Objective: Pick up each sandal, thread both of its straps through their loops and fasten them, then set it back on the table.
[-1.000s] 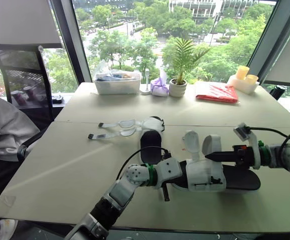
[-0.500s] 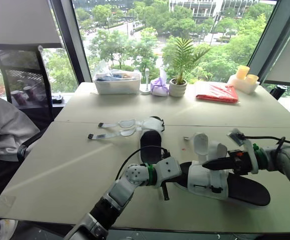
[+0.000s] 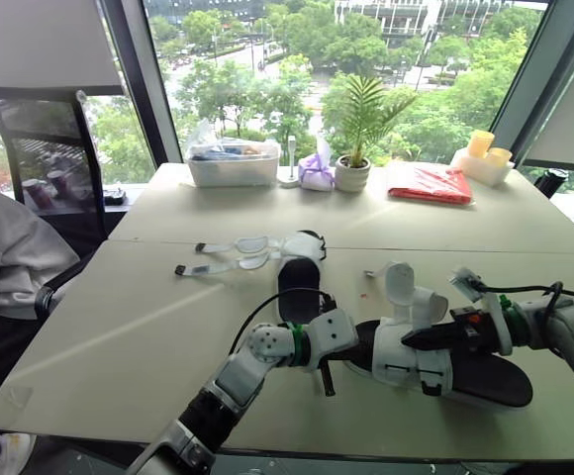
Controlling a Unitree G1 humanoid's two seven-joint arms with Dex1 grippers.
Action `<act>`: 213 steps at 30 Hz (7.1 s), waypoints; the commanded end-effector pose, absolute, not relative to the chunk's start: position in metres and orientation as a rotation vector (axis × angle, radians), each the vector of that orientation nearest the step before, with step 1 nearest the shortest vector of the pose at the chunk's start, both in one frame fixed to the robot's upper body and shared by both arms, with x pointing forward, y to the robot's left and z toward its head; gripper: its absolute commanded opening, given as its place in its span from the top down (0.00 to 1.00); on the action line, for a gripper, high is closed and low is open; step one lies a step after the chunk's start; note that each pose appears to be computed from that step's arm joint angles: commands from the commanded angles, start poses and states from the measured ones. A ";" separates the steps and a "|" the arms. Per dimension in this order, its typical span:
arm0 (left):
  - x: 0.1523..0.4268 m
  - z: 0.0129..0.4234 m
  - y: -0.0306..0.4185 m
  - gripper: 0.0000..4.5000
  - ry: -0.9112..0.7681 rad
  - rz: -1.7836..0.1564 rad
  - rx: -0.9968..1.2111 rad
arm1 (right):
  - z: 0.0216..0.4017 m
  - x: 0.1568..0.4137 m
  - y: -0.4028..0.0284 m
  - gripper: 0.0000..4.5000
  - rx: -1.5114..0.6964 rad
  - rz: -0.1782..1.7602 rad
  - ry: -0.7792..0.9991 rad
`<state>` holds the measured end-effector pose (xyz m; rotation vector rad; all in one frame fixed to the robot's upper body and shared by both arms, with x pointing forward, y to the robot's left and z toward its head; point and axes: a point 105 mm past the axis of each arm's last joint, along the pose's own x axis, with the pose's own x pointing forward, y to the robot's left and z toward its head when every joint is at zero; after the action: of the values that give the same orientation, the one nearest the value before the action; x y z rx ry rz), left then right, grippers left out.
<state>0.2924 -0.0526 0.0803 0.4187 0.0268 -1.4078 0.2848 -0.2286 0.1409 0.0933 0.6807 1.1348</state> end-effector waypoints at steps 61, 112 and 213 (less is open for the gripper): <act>0.272 0.066 -0.076 1.00 0.150 -1.652 0.304 | 0.134 0.204 -0.296 0.37 0.116 0.669 0.657; 0.273 0.066 -0.080 1.00 0.147 -1.631 0.292 | 0.105 0.199 -0.231 1.00 0.263 0.835 0.667; 0.291 0.065 -0.073 1.00 0.158 -1.547 0.286 | 0.161 0.330 -0.276 0.99 0.204 0.707 0.437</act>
<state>0.2869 -0.0771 0.0739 0.2797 0.1143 -1.5857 0.3282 -0.2771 0.1400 0.1878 0.5211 0.6806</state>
